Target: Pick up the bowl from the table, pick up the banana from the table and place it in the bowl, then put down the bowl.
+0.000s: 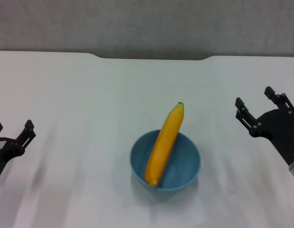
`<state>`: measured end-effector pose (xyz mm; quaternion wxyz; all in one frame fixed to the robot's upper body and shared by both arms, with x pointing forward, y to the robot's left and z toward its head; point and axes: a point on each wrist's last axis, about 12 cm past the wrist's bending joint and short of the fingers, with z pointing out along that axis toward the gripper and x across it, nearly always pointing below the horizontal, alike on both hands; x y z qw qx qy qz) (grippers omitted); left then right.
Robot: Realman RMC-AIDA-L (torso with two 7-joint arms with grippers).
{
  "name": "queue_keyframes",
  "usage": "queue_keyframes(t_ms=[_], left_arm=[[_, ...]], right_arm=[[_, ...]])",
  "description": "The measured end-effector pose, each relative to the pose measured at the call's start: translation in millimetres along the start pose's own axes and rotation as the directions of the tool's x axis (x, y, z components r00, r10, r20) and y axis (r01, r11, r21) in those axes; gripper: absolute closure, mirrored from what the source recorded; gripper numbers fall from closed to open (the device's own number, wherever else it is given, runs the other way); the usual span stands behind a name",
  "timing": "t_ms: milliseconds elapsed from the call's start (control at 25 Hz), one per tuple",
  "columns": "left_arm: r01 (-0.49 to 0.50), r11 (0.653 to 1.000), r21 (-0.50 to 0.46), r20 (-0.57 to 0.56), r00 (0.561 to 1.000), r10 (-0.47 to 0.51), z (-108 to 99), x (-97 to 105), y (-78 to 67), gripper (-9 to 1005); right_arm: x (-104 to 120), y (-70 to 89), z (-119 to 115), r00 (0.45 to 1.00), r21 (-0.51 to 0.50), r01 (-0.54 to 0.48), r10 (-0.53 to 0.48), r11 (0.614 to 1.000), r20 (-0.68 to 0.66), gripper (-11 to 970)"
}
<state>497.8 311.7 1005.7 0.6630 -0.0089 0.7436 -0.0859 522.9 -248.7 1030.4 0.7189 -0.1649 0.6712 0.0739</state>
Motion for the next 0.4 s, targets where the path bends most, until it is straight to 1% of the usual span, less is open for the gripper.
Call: queue_keyframes(t_ms=[160,320,400], left_arm=[[0.011,1.0,0.015,-0.009,1.0,-0.011,3,1,-3.1,100],[-0.017,0.999,0.048,-0.058,0.998,0.02,6,8,-7.7,100],[-0.019,0.999,0.049,-0.066,0.998,0.023,6,9,-7.7,100]], right_arm=[[4,-7.2,0,0.999,-0.006,-0.031,0.031,1.0,-0.015,155],[7,-11.1,4,0.998,-0.001,-0.053,0.053,0.999,-0.046,156],[11,-12.6,7,0.995,0.0,-0.056,0.056,0.998,-0.08,156]])
